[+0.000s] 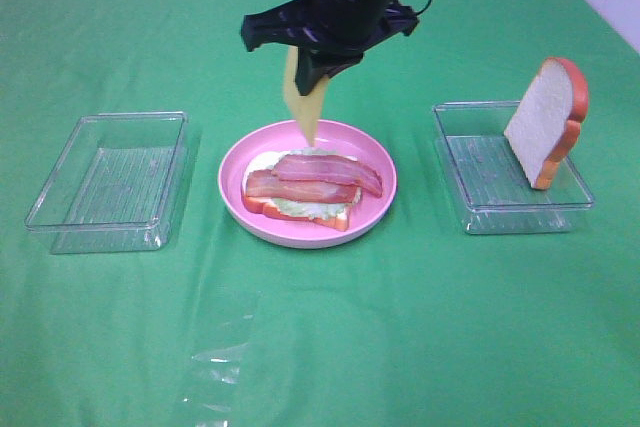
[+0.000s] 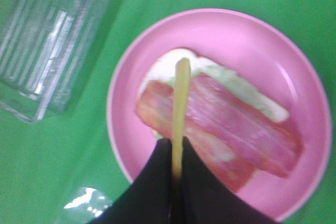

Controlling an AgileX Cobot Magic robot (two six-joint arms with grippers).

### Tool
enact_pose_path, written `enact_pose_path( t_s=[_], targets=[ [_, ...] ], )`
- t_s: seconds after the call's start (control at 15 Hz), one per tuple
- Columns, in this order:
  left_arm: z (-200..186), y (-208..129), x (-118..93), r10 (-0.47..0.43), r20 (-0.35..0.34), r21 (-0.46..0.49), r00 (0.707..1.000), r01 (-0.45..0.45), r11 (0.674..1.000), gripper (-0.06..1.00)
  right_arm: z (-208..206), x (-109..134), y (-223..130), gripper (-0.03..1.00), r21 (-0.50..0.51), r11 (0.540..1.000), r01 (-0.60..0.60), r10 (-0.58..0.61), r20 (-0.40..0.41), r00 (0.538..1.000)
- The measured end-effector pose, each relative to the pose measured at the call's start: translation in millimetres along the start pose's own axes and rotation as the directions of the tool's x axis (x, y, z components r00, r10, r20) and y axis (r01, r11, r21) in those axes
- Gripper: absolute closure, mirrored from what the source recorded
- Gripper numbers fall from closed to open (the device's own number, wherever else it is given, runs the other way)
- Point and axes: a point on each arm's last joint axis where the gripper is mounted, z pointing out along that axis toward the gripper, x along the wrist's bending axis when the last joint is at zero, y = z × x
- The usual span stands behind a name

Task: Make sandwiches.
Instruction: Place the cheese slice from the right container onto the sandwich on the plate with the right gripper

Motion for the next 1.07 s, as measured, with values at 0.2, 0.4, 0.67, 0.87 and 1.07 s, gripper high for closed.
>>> enact_pose_path(
  t_s=[0.2, 0.4, 0.67, 0.87, 1.07],
  targets=[
    [0.0, 0.0, 0.0, 0.0, 0.0, 0.0, 1.0, 0.0, 1.0, -0.03, 18.4, 20.5, -2.7, 0.95, 0.022, 1.0, 0.008, -0.005, -0.117, 0.993],
    [0.0, 0.0, 0.0, 0.0, 0.0, 0.0, 1.0, 0.0, 1.0, -0.03, 32.6, 19.8, -4.8, 0.95, 0.048, 0.999, 0.008, -0.002, -0.137, 0.991],
    [0.0, 0.0, 0.0, 0.0, 0.0, 0.0, 1.0, 0.0, 1.0, -0.03, 65.8, 11.4, -8.0, 0.95, 0.068, 0.997, 0.023, -0.017, -0.094, 0.995],
    [0.0, 0.0, 0.0, 0.0, 0.0, 0.0, 1.0, 0.0, 1.0, -0.03, 79.5, 2.9, -9.2, 0.95, 0.068, 0.997, 0.047, -0.046, -0.021, 0.999],
    [0.0, 0.0, 0.0, 0.0, 0.0, 0.0, 1.0, 0.0, 1.0, -0.03, 91.5, -6.5, -12.8, 0.95, 0.093, 0.995, 0.034, -0.04, 0.065, 0.997]
  ],
)
